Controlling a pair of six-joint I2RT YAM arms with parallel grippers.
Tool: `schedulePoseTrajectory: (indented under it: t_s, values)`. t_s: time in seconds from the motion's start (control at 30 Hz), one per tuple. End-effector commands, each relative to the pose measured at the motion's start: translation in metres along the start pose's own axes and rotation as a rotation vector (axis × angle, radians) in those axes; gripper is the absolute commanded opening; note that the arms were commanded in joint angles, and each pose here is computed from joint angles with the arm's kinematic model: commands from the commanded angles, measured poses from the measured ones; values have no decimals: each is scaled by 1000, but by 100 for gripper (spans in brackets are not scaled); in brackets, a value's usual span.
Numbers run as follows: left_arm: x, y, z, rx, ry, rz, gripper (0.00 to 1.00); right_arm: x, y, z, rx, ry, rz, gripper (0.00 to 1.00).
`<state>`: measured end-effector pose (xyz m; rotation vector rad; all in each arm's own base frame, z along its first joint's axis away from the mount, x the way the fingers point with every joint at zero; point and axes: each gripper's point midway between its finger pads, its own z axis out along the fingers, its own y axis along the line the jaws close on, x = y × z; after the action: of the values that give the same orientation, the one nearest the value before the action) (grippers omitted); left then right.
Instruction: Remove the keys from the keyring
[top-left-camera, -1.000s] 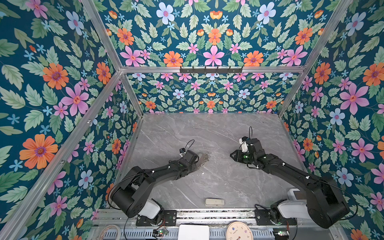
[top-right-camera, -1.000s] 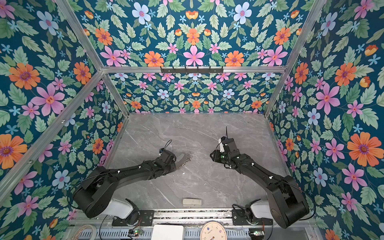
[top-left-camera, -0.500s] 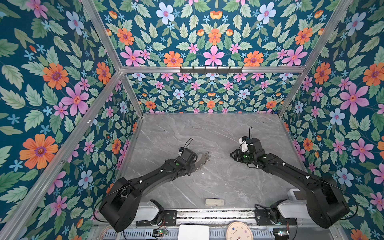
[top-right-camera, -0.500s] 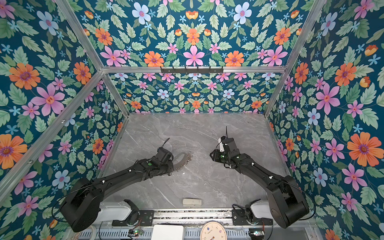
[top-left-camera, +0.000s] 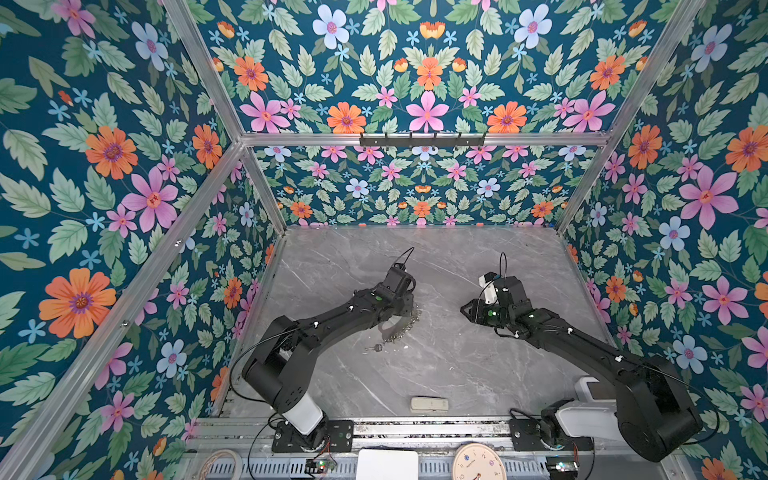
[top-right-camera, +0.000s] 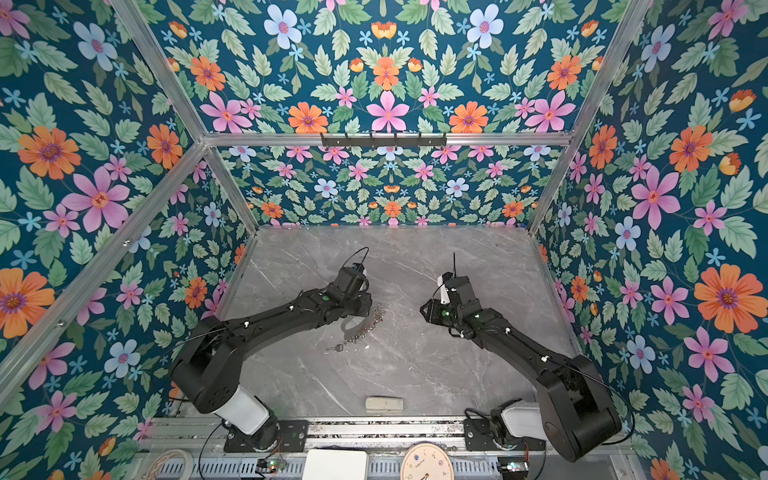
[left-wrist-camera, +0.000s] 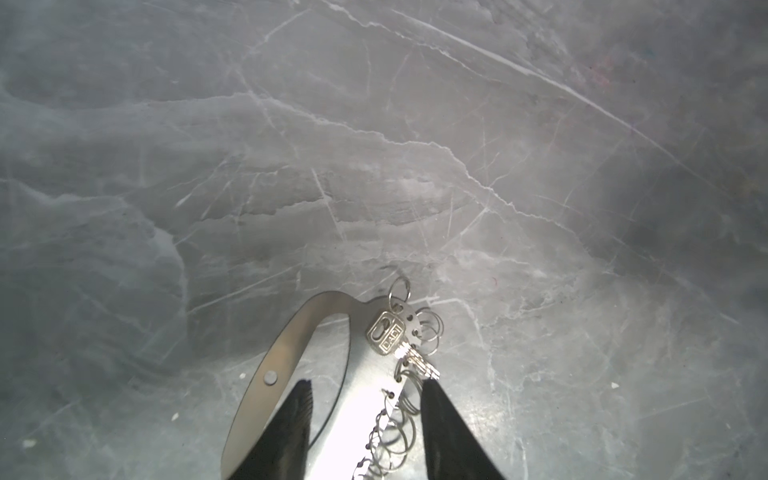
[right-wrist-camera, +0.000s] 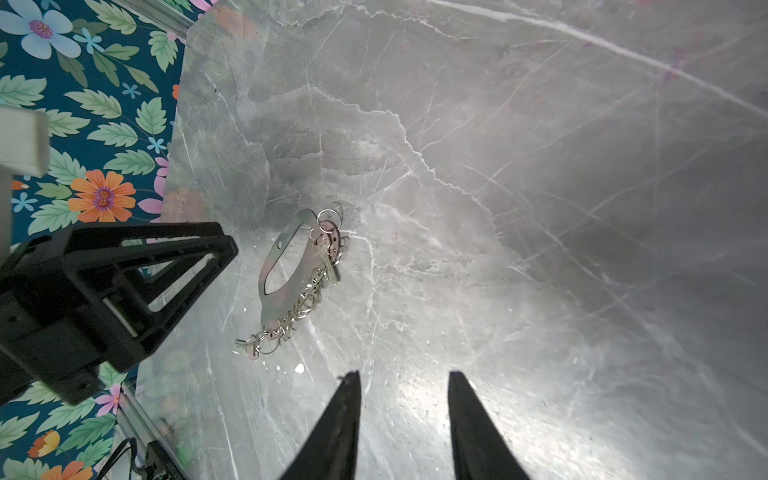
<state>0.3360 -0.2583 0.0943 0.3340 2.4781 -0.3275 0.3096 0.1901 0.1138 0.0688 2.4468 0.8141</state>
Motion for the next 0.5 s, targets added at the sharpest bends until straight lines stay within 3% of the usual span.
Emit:
schedulePoseTrajectory:
  t_s: [0.0, 0.47]
  values:
    - [-8, -12, 7, 52, -16, 70, 45, 0, 0, 0, 4, -1, -12, 37]
    - [-12, -26, 57, 54, 69, 145, 35, 1, -3, 4, 13, 8, -9, 37]
